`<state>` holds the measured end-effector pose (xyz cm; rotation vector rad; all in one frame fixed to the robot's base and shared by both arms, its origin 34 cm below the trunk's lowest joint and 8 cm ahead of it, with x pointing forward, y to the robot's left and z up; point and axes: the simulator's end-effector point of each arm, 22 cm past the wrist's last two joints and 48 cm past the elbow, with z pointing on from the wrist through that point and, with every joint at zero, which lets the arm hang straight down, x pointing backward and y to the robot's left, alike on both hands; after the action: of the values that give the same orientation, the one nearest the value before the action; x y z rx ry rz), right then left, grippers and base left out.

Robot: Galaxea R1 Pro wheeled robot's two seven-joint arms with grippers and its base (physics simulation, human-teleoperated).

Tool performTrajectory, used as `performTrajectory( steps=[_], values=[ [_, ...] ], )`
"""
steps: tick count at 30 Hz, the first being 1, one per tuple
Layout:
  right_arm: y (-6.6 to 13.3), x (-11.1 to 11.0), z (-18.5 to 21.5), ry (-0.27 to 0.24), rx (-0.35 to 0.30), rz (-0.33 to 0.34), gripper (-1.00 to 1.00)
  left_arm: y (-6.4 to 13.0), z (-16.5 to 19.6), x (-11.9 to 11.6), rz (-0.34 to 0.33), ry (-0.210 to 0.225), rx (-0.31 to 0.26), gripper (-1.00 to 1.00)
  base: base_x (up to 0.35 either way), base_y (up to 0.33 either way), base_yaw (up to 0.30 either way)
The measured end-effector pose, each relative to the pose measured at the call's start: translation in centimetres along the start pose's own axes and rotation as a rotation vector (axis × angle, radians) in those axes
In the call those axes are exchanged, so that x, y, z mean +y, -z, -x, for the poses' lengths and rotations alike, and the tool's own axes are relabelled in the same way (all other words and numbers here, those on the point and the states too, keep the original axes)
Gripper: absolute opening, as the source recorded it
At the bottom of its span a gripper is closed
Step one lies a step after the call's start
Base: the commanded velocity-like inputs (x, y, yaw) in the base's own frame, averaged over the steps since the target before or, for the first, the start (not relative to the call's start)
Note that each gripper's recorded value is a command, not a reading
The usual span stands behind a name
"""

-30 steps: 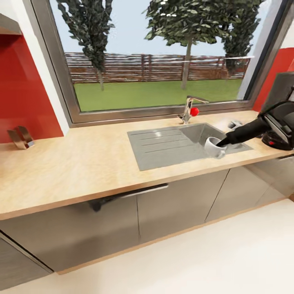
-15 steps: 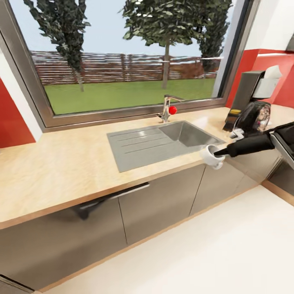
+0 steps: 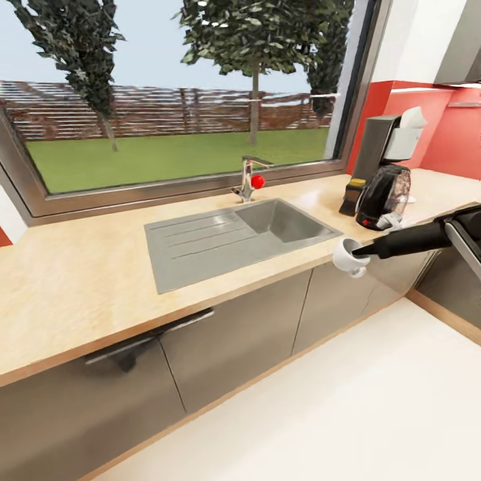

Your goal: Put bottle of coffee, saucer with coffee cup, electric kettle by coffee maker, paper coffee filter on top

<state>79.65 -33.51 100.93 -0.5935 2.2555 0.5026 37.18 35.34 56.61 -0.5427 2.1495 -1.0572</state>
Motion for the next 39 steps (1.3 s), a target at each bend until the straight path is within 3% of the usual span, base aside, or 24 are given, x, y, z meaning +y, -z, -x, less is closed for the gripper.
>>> performTrajectory(
  steps=[9,21,28,39],
  values=[
    [-0.2,-0.7,-0.7,-0.029,0.010,-0.003,-1.00,0.0,0.0,0.0,0.002,0.001,0.000,1.00,0.038,-0.056,-0.231],
    [-0.4,-1.7,-1.6,-0.069,0.024,-0.008,-1.00,0.0,0.0,0.1,0.003,0.001,0.000,1.00,0.089,-0.251,-0.032],
    [-0.3,-1.7,-1.6,-0.073,0.023,-0.006,-1.00,-0.1,0.0,0.0,0.001,0.000,-0.001,1.00,0.015,-0.273,-0.086],
    [0.3,-1.5,-1.3,-0.070,0.014,-0.007,-1.00,-0.1,0.3,-0.2,-0.006,-0.006,-0.009,1.00,0.007,-0.032,-0.201]
  ],
)
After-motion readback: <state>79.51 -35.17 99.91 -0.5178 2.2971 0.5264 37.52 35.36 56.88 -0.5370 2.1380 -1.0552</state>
